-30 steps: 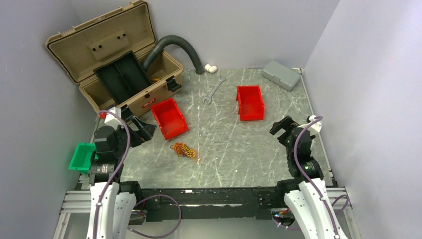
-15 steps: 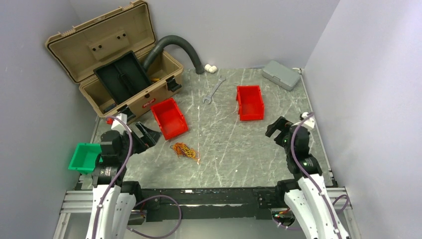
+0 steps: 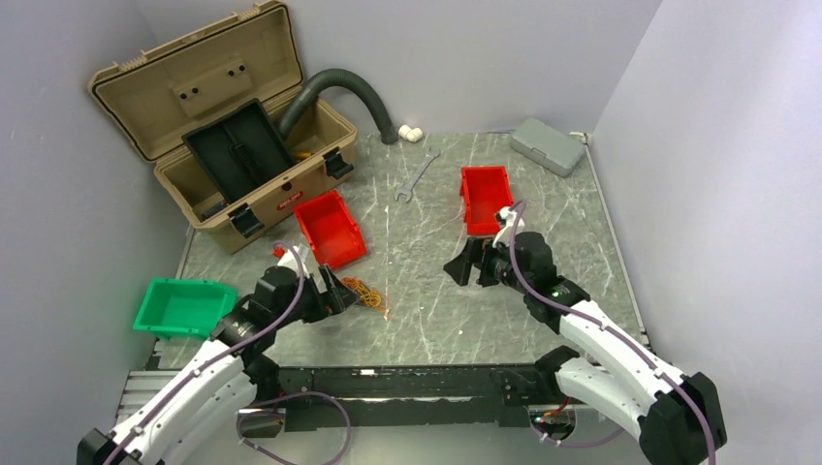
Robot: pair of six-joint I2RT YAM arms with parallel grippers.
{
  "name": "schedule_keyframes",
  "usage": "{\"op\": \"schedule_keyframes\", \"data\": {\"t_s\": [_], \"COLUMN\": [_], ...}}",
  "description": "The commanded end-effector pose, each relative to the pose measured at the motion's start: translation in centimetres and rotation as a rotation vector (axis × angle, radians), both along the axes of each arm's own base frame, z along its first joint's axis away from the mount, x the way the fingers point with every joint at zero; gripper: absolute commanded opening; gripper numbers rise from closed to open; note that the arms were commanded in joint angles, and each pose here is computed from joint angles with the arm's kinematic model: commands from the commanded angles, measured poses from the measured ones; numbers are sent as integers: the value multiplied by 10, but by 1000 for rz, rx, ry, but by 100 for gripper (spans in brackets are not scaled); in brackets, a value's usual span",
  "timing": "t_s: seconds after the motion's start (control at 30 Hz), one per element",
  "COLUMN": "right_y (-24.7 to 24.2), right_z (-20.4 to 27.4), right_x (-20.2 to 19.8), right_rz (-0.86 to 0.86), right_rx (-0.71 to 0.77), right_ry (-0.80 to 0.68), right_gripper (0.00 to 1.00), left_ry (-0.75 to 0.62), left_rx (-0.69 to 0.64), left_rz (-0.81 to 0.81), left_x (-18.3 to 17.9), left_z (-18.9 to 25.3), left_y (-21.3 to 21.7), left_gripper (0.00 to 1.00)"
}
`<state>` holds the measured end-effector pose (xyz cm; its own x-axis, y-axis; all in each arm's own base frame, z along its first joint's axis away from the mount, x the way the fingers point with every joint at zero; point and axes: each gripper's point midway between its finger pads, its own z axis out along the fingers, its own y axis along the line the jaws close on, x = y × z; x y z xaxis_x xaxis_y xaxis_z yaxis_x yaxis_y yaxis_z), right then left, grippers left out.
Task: Untangle the cables
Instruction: Untie the cable.
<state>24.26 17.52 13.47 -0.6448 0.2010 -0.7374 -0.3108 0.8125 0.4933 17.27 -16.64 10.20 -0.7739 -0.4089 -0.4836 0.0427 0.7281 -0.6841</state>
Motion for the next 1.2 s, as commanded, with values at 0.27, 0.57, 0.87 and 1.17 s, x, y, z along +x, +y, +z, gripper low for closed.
{"op": "schedule_keyframes", "data": {"t_s": [0.27,0.57,0.87,1.17], "right_y": [44,47,47,48], "right_z": [33,31,31,31], "right_x": [-9,-14,-18,-19], "right_rz": [155,187,205,233], "right_rx": [145,134,130,85], "right_ry": [-143,-144,-154,-154], "right_gripper": [96,95,95,95], "left_ry": [-73,-62,-220,-368], "left_rx": [60,72,35,-144], "left_rz": [205,146,-178,-385], "left_x": [54,66,65,41], "left_z": [-20,-36,-7,26], "left_y": [10,-5,-49,-78], "left_gripper": [74,60,0,0]}}
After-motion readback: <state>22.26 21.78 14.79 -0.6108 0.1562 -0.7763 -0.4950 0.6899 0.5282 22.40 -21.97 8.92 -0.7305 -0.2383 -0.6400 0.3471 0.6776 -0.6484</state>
